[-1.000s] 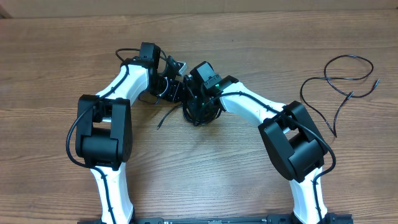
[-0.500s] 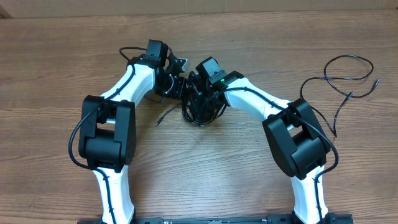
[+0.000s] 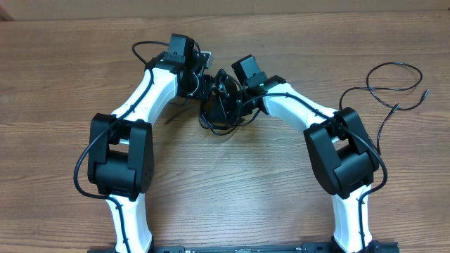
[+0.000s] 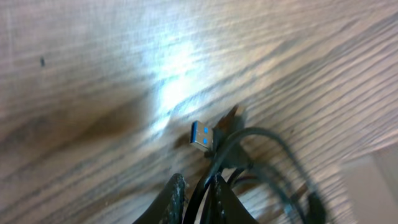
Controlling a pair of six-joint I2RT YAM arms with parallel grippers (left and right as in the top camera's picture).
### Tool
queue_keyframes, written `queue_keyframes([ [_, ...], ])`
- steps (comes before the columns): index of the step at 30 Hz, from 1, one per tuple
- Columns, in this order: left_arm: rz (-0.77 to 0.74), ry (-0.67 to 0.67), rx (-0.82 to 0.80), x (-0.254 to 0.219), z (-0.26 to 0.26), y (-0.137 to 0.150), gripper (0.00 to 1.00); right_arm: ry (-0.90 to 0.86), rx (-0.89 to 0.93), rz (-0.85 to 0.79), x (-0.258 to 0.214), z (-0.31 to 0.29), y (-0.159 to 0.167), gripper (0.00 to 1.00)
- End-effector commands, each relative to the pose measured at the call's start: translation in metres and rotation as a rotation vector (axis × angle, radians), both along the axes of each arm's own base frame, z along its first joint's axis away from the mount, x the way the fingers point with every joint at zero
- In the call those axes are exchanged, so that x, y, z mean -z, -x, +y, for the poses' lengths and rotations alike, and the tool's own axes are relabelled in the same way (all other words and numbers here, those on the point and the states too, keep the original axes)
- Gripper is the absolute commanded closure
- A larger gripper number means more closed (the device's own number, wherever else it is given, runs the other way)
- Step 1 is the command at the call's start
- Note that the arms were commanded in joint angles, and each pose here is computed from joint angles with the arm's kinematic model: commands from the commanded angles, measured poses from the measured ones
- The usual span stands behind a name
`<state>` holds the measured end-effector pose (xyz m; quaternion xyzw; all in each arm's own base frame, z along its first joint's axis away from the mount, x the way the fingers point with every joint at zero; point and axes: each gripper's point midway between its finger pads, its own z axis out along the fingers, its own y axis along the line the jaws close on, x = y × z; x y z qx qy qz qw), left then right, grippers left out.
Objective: Untangle cables
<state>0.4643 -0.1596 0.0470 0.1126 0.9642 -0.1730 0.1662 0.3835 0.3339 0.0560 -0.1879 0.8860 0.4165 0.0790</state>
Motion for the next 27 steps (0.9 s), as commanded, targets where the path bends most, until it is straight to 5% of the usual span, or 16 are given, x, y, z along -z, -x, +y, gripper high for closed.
queue_keyframes([
  [1,0.125,-0.202,-0.126,0.052,0.066,0.018,0.96,-0.15,0.169,-0.018,-0.067,-0.058,-0.056,0.96],
  [7,0.137,-0.317,-0.244,0.054,0.096,0.019,0.96,-0.125,0.244,0.043,-0.06,-0.092,-0.064,0.96],
  [17,0.15,-0.099,-0.08,0.049,0.063,0.022,0.95,-0.022,0.167,-0.007,-0.043,-0.081,-0.048,0.96],
  [24,0.187,0.057,0.056,0.021,0.04,0.031,0.71,0.236,0.193,-0.055,-0.01,-0.076,-0.037,0.96],
  [27,0.219,0.146,0.059,0.014,0.034,0.037,0.53,0.326,0.179,-0.065,0.007,-0.069,-0.023,0.96],
])
